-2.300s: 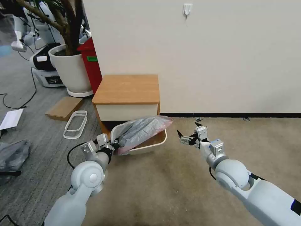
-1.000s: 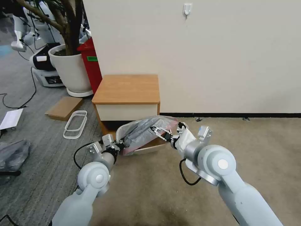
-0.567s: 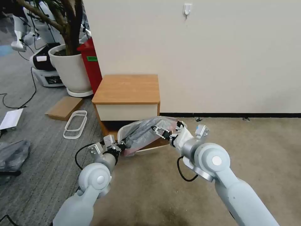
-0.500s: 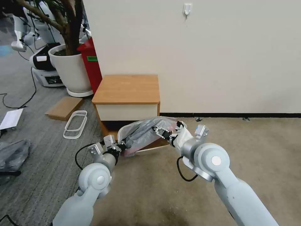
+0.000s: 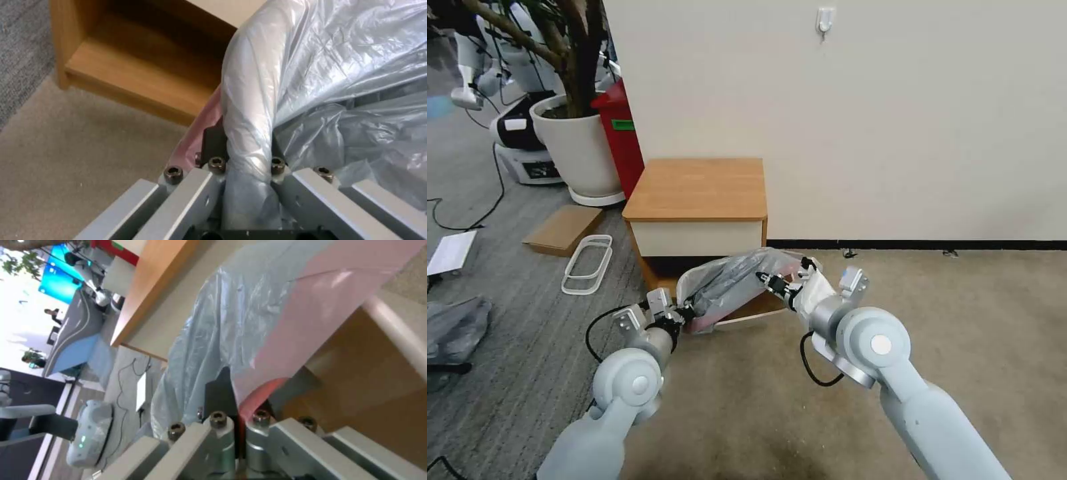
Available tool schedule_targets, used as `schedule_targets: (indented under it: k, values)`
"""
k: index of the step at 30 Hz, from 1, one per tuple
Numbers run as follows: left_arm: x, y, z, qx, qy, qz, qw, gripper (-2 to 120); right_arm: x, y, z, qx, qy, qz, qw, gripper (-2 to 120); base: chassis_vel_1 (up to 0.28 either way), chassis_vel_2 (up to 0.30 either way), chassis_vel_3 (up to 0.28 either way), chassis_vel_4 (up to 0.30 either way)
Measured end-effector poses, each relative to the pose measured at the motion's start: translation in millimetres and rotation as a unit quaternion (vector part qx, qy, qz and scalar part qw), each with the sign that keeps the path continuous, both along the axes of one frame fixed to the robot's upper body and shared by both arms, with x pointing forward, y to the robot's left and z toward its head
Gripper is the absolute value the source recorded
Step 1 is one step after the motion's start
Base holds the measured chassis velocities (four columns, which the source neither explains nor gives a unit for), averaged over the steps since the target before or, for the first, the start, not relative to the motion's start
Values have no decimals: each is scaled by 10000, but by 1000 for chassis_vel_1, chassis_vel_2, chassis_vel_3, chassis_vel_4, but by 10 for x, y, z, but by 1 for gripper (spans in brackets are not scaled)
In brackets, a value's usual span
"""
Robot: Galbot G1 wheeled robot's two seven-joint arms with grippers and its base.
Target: Pick up the garbage bag from the table and place it over the trash can.
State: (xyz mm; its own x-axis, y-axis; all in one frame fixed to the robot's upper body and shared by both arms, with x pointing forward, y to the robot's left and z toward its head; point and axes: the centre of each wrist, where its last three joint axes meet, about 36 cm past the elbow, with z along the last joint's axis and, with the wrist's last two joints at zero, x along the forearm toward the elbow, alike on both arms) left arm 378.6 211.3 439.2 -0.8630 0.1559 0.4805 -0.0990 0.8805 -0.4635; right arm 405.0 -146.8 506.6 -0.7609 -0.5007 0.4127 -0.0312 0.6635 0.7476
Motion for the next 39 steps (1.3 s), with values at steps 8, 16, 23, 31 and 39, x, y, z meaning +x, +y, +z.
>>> schedule_targets:
  k: [8, 16, 23, 31, 39]
  values:
    - [41, 35, -29, -182, 107, 117, 9997, 1, -6, -69, -66, 61, -218, -161, 9996, 0, 0, 0, 0, 0]
    - [112, 107, 5, -454, 190, 385, 9980, 1, -56, -144, -67, 73, -274, -215, 9994, 0, 0, 0, 0, 0]
    - [145, 146, 14, -565, 212, 601, 9964, 1, -141, -217, -36, 50, -309, -256, 9992, 0, 0, 0, 0, 0]
    - [165, 159, 28, -641, 231, 747, 9949, 1, -218, -278, -46, 16, -273, -283, 9992, 0, 0, 0, 0, 0]
    - [174, 175, 58, -719, 252, 806, 9938, 1, -235, -298, -113, -59, -200, -323, 9993, 0, 0, 0, 0, 0]
